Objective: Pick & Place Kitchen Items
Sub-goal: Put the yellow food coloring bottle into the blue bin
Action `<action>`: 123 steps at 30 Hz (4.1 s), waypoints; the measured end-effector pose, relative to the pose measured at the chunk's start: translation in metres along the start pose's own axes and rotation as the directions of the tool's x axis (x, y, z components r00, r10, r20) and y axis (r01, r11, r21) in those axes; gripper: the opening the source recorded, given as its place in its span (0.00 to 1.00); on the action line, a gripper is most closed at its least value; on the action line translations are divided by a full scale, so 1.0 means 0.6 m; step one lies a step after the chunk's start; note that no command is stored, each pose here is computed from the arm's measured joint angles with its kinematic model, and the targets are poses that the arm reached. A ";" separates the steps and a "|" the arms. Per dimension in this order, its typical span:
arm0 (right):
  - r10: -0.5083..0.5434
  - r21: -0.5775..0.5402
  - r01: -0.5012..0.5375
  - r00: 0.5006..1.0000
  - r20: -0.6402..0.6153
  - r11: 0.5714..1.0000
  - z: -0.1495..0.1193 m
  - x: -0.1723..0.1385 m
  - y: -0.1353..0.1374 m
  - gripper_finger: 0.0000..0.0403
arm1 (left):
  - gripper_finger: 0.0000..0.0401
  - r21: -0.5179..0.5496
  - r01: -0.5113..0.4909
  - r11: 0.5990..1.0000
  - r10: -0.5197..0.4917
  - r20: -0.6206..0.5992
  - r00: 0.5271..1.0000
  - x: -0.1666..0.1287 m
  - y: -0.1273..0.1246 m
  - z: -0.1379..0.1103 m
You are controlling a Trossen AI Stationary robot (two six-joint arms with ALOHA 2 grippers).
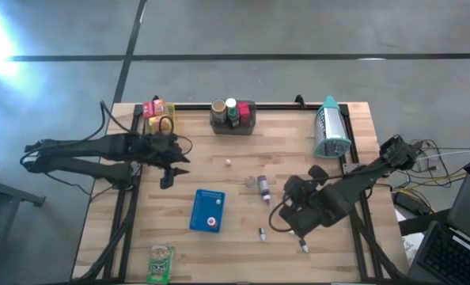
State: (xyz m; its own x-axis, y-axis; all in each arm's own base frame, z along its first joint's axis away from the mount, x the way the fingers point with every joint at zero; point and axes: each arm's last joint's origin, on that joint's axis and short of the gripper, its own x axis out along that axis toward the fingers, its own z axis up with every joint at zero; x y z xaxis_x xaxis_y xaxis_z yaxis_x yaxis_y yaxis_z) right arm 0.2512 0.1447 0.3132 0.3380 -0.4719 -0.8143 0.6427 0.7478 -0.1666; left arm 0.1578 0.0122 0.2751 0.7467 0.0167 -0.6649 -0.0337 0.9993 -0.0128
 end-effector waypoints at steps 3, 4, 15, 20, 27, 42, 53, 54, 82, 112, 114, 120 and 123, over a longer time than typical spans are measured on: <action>-0.035 -0.010 0.036 0.999 0.020 0.999 -0.007 0.011 -0.001 0.02 | 0.45 0.007 0.023 1.000 -0.023 -0.021 1.000 -0.001 -0.008 -0.004; -0.047 -0.015 0.048 0.998 0.031 0.999 -0.009 0.015 -0.002 0.02 | 0.44 0.010 0.031 0.999 -0.031 -0.016 0.999 -0.001 -0.011 -0.003; -0.111 0.082 0.099 0.982 0.152 0.992 -0.013 0.027 -0.004 0.02 | 0.41 -0.012 0.035 0.999 -0.034 0.075 0.997 0.004 -0.016 0.014; -0.099 0.072 0.089 0.983 0.154 0.993 -0.012 0.023 -0.003 0.02 | 0.42 0.002 -0.044 0.999 0.043 0.151 0.988 0.040 -0.012 0.035; -0.121 0.094 0.106 0.978 0.170 0.990 -0.015 0.028 -0.007 0.02 | 0.51 0.050 -0.081 0.995 0.075 0.111 0.991 0.109 -0.002 0.043; -0.223 0.227 0.179 0.957 0.185 0.957 -0.035 0.036 -0.049 0.02 | 0.65 0.128 -0.104 0.986 0.106 -0.004 0.994 0.205 0.022 0.045; -0.202 0.264 0.152 0.964 0.171 0.952 -0.043 0.037 -0.069 0.02 | 0.64 0.047 -0.098 0.994 0.097 0.016 0.995 0.256 0.056 0.039; -0.199 0.266 0.149 0.965 0.171 0.952 -0.043 0.036 -0.071 0.02 | 0.64 0.044 -0.100 0.994 0.099 0.012 0.995 0.259 0.059 0.038; -0.200 0.244 0.150 0.960 0.197 0.958 -0.043 0.037 -0.072 0.02 | 0.64 -0.073 -0.146 0.987 0.144 -0.022 0.989 0.322 0.096 0.010; -0.217 0.250 0.166 0.957 0.193 0.954 -0.054 0.051 -0.072 0.02 | 0.26 -0.076 -0.134 0.988 0.133 -0.012 0.991 0.325 0.098 0.010; -0.216 0.249 0.166 0.957 0.193 0.954 -0.054 0.051 -0.072 0.02 | 0.24 -0.076 -0.130 0.989 0.130 -0.011 0.992 0.325 0.098 0.010; -0.216 0.247 0.166 0.958 0.189 0.955 -0.054 0.051 -0.072 0.02 | 0.19 -0.076 -0.124 0.989 0.123 -0.015 0.992 0.319 0.096 0.012; -0.215 0.247 0.166 0.959 0.185 0.955 -0.054 0.051 -0.072 0.02 | 0.19 -0.076 -0.110 0.991 0.109 -0.010 0.994 0.303 0.094 0.018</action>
State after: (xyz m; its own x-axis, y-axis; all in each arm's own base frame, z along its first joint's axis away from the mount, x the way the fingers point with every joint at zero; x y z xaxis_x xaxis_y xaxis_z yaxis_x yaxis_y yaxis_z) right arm 0.2115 0.1131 0.2775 0.3131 -0.6995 -0.6424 0.8394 0.5202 -0.1574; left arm 0.2989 0.0719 0.1618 0.7318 0.1254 -0.6699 -0.1660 0.9861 0.0032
